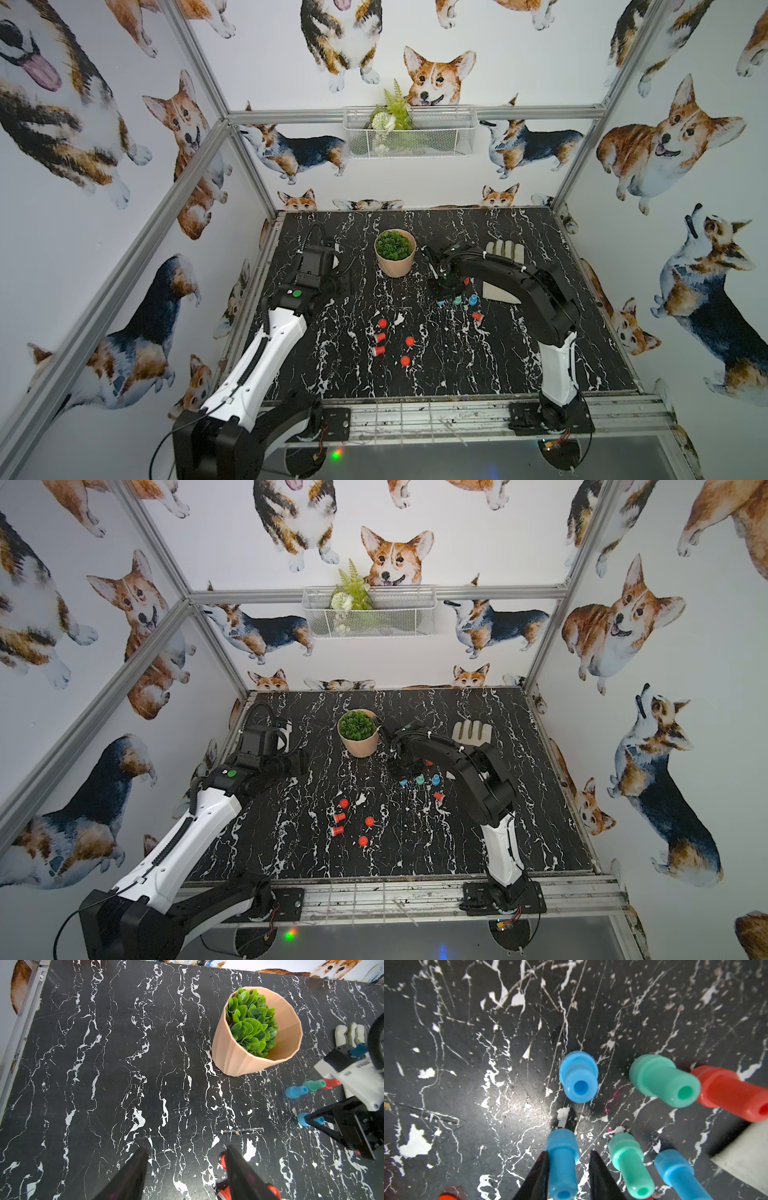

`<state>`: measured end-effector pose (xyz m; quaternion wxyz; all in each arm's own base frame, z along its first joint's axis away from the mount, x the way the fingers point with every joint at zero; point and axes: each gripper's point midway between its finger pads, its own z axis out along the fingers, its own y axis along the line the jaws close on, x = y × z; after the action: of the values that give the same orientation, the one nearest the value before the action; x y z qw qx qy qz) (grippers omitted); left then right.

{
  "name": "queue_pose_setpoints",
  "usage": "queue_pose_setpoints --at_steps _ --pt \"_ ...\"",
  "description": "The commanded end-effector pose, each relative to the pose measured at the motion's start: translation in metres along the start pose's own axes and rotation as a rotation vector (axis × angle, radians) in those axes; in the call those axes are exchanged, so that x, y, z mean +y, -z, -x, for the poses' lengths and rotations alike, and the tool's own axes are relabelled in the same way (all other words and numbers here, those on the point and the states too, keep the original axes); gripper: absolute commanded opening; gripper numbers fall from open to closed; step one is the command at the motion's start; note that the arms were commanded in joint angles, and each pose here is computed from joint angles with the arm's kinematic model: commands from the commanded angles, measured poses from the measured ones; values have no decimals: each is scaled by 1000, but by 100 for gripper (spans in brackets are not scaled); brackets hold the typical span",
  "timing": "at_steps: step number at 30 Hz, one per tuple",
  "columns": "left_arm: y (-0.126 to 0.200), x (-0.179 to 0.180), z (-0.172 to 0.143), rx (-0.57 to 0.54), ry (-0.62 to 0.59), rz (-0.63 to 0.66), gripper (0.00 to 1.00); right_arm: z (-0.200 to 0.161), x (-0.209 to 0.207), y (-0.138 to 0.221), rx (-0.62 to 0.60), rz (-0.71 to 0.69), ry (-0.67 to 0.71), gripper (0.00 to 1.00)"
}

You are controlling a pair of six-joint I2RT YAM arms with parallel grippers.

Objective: Close the stamp cap
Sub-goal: Place the stamp at the center of the board.

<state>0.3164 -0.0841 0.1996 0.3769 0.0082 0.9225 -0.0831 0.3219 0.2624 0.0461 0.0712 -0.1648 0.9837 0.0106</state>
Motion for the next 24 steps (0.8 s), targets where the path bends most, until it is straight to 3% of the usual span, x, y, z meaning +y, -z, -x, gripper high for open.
queue_pose_setpoints --at_steps 1,8,12,15,19,24 --pt "2 -1 3 -10 -9 -5 63 1 -3 5 -8 -13 1 35" --pt "3 0 3 -11 -9 -3 63 -3 -1 -6 15 -8 1 14" --pt "3 -1 3 -11 -9 -5 63 -5 0 -10 20 -4 -2 8" --pt "3 0 3 -10 -10 -3 63 -5 0 -13 27 -4 -1 10" --pt "3 0 3 -10 -9 -3 63 -7 4 -15 39 17 -6 26" --pt "2 0 2 -5 -10 -1 63 -10 8 -18 51 38 -15 32"
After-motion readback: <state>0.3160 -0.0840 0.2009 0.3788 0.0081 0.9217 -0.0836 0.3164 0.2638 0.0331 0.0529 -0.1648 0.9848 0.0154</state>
